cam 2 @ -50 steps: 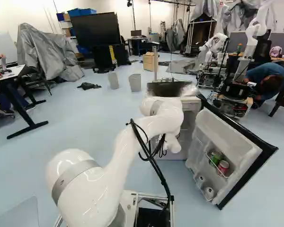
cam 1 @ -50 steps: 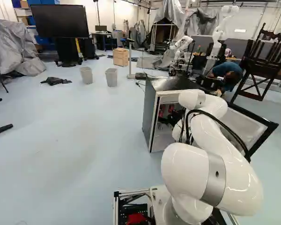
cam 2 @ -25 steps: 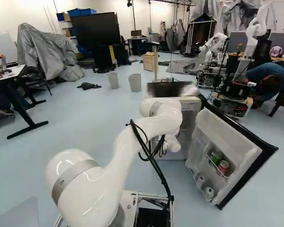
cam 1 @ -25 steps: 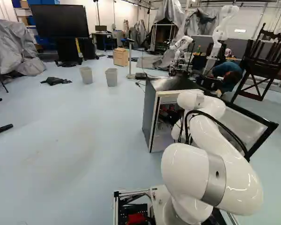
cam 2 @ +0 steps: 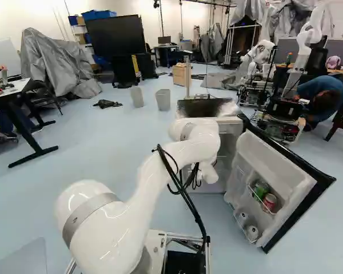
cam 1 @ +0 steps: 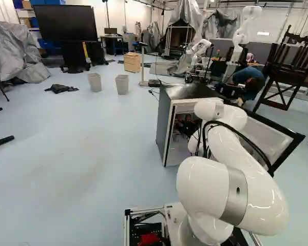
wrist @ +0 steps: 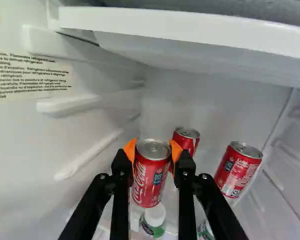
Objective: Grab a drink from the fridge
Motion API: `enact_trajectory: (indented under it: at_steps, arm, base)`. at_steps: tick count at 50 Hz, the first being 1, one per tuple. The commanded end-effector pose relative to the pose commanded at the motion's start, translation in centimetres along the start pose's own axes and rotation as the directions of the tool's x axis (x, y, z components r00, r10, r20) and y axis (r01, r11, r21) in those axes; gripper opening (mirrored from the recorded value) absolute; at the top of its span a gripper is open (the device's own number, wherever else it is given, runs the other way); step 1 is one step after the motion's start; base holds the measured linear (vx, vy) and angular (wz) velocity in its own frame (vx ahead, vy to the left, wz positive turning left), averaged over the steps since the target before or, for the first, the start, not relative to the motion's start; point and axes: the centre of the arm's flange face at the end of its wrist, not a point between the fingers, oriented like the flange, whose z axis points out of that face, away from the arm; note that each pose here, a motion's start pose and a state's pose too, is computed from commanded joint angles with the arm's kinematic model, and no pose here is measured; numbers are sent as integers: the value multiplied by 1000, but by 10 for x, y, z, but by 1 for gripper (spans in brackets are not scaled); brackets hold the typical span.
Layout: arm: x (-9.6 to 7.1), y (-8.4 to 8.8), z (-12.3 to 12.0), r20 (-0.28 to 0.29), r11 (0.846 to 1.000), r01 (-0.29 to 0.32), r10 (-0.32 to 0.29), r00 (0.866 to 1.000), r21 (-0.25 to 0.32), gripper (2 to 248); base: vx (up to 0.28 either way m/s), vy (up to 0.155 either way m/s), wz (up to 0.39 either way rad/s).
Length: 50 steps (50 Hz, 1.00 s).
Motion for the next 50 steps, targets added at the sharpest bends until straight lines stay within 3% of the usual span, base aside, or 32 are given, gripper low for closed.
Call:
enact_trajectory:
  at_steps: [20,50]
  arm:
    - [9,-12,-17,34,999,-38,38,999,-1,92]
    - [62,-21,-58,84,995,-94,96,992,-26,92]
  base:
    - [0,0,0]
    - [0,0,0]
